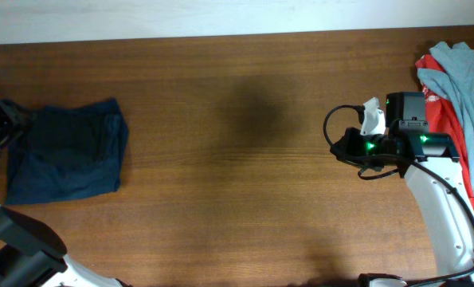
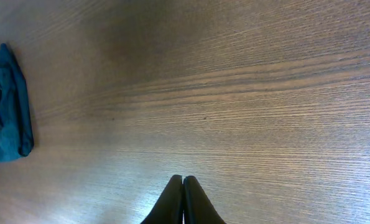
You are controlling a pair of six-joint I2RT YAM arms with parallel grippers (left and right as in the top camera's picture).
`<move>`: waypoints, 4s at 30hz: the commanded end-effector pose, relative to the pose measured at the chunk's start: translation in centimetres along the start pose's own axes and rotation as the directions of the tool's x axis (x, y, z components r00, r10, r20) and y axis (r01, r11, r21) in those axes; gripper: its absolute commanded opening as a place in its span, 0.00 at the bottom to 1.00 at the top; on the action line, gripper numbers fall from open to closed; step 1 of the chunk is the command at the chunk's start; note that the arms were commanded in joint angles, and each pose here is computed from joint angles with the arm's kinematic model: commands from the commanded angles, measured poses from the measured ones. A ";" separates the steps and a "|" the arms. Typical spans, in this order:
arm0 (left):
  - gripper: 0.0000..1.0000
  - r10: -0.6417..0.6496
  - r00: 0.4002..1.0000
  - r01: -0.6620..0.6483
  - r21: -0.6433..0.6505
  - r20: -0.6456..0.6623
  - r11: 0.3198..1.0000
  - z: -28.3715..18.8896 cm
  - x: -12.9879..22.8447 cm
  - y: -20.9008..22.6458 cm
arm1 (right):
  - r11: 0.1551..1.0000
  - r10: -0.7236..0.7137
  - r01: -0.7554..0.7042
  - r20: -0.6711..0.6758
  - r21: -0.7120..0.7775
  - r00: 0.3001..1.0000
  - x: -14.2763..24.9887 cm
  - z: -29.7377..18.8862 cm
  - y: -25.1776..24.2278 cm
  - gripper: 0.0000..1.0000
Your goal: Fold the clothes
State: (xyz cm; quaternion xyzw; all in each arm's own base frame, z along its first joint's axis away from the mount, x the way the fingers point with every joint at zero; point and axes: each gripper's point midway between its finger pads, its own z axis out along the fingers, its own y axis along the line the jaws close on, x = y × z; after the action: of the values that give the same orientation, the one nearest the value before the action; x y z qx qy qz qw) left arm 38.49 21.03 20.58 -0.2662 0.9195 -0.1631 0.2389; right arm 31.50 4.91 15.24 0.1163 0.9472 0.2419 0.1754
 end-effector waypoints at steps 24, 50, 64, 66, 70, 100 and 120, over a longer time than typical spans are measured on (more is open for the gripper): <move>0.03 -0.165 0.947 -0.011 -0.540 -0.276 0.842 13.6 7.0 9.3 | 1.000 0.004 -0.004 -0.014 0.013 1.000 0.3 -0.1 -0.3 0.06; 0.47 0.726 0.677 -0.722 -0.086 0.121 0.687 -11.0 8.4 -23.0 | 0.979 -0.200 0.199 0.270 0.033 0.942 -6.9 -10.4 6.0 0.08; 0.99 0.774 0.632 -0.774 -0.005 0.030 0.633 -10.1 12.5 -24.7 | 0.935 -0.338 0.233 0.476 0.267 0.812 -7.8 -20.7 7.1 0.98; 0.99 0.774 0.633 -0.774 -0.005 0.030 0.633 -10.1 12.5 -24.7 | 0.935 -0.338 0.233 0.474 0.267 0.813 -7.8 -20.7 7.1 0.99; 0.99 0.774 0.632 -0.774 -0.003 0.033 0.633 -10.1 12.4 -24.8 | 0.936 -0.335 0.231 0.465 0.267 0.820 -8.0 -20.3 7.0 0.99; 0.99 0.774 0.632 -0.774 -0.002 0.030 0.633 -10.1 12.5 -24.7 | 0.942 -0.288 0.201 0.338 0.270 0.896 -10.1 -15.0 4.7 0.99; 0.99 0.774 0.632 -0.774 -0.002 0.030 0.633 -10.1 12.5 -24.7 | 0.945 -0.248 0.179 0.241 0.274 0.938 -11.0 -11.0 2.9 0.99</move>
State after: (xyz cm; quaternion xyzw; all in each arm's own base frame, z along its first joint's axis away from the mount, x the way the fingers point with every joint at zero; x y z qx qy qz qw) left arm 33.97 -4.21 35.21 0.1474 0.9411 -0.0490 0.3004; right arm 37.54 -0.27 28.47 0.0637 0.9447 0.0892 0.3091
